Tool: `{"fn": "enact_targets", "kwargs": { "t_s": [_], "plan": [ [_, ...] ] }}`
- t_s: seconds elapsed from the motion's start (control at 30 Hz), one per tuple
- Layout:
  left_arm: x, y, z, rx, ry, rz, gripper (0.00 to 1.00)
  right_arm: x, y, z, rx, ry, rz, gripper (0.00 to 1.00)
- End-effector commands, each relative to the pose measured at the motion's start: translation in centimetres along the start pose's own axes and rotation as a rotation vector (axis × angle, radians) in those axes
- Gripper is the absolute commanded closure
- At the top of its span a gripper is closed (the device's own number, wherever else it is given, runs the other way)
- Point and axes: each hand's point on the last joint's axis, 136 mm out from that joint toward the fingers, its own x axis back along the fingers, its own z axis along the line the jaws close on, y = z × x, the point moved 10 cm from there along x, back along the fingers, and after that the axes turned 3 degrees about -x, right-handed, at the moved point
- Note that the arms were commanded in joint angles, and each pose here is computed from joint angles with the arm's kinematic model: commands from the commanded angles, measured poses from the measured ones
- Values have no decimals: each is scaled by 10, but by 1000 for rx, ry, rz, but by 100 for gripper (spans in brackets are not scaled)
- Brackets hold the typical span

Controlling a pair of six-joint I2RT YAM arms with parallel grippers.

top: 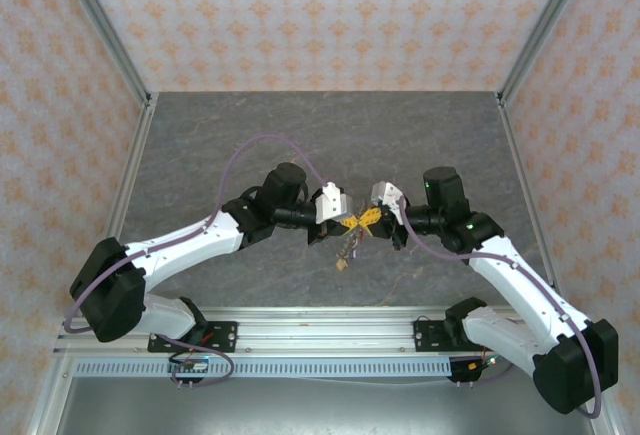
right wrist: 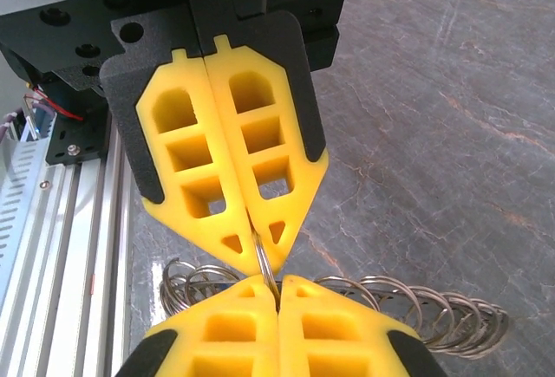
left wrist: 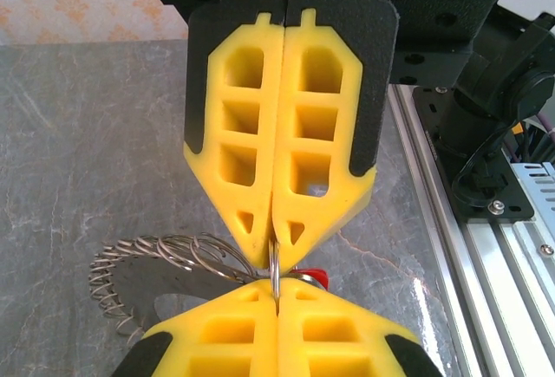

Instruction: Put the keys on the keyring

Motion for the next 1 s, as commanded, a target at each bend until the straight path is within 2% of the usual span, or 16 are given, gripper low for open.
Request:
{"fn": "enact_targets", "kwargs": {
  "t_s": [0.0, 0.17, 0.27, 0.4, 0.6, 0.7, 0.77, 0.9, 0.97],
  "plan": [
    [5, 20, 3, -63, 18, -34, 90, 4, 17, 2, 11, -8, -11, 100],
    [-1, 11, 6, -52, 37, 104, 87, 7, 28, 10, -12, -70, 169, 100],
    [-2, 12, 6, -56, 37, 96, 87, 7, 37, 14, -16, -81, 253, 100],
    [-2, 15, 7, -59, 49, 69, 89, 8, 49, 16, 1, -94, 297, 100],
    [-3, 14, 7, -53, 48, 76, 91, 6, 60, 19, 22, -84, 320, 100],
    [-3, 13, 6, -50, 41, 78, 100, 7, 65, 20, 16, -83, 325, 100],
    [-3, 13, 7, -47, 39, 75, 100, 8, 66, 21, 17, -78, 325, 100],
    [-3, 16, 5, -46, 28, 31, 100, 8, 60, 23, 28, -106, 259, 86],
    [-1, 20, 4, -44, 16, -12, 100, 6, 50, 23, 18, -123, 227, 84]
  ]
}}
